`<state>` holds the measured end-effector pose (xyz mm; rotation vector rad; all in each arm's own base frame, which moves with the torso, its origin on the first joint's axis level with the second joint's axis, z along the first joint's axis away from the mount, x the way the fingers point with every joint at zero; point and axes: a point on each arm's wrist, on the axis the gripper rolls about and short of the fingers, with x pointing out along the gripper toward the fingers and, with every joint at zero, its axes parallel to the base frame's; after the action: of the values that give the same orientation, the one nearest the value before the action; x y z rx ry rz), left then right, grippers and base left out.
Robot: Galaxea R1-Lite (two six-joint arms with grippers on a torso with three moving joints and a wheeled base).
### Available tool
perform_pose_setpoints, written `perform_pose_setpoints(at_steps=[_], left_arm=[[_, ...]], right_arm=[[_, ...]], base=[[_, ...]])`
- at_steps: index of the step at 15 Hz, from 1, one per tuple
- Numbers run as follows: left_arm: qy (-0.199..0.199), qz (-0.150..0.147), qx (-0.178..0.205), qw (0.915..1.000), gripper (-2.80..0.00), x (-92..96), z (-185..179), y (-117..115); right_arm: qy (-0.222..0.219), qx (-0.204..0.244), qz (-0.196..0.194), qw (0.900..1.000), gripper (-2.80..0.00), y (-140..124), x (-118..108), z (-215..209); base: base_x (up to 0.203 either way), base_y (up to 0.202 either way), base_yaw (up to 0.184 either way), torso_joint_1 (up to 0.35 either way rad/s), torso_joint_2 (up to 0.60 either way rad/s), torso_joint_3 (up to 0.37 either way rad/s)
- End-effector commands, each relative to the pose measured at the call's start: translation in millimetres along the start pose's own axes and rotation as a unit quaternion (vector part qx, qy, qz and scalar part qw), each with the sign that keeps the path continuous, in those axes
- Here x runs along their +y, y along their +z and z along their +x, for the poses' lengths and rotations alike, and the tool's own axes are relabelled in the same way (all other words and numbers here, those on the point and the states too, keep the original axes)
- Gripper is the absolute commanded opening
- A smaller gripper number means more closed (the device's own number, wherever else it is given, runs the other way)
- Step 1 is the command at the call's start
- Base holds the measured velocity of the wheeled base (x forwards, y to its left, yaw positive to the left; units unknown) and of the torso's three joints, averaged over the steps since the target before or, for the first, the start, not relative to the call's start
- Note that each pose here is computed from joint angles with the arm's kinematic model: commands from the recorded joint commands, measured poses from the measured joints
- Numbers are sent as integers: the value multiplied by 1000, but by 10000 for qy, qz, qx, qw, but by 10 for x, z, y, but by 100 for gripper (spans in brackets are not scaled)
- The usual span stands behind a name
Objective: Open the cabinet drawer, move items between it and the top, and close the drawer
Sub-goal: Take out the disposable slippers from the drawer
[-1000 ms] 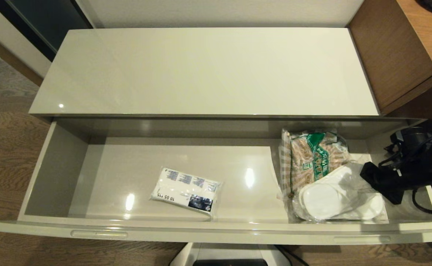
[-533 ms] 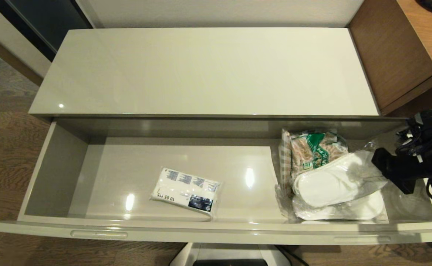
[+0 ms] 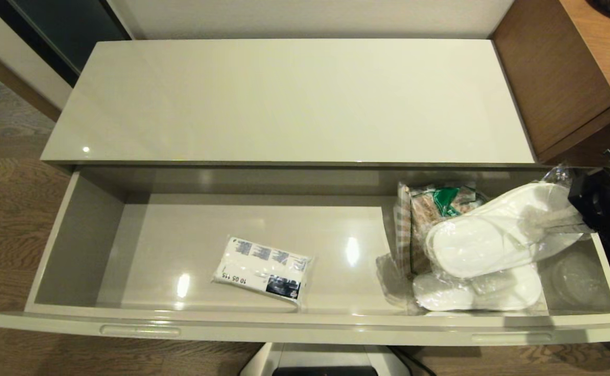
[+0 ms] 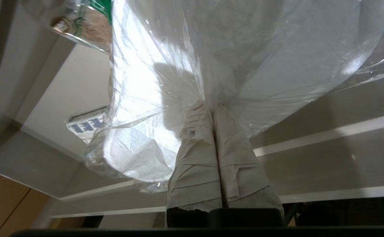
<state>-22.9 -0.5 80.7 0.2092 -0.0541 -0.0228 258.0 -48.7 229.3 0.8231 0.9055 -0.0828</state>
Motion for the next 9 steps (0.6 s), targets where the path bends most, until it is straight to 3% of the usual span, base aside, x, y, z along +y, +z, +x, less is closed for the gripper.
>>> perform_pose_setpoints(at_steps=[1,4,7,9], left_arm=[[3,7,4,10000,-280,0,1,1],[3,7,4,10000,-280,0,1,1],[3,7,4,10000,-280,0,1,1],[3,7,4,10000,-280,0,1,1]], right_arm=[[119,-158,-71,9998,-280,-68,112,-300],[341,-489,-243,9979,-280,-251,349,-985],[390,-564,-283,9972,-280,-338,405,-1204],[586,-861,-455,9935,-280,-349,509,-1409]], base=[[0,0,0,0,0,0],[0,0,0,0,0,0],[0,0,0,0,0,0],[0,0,0,0,0,0]])
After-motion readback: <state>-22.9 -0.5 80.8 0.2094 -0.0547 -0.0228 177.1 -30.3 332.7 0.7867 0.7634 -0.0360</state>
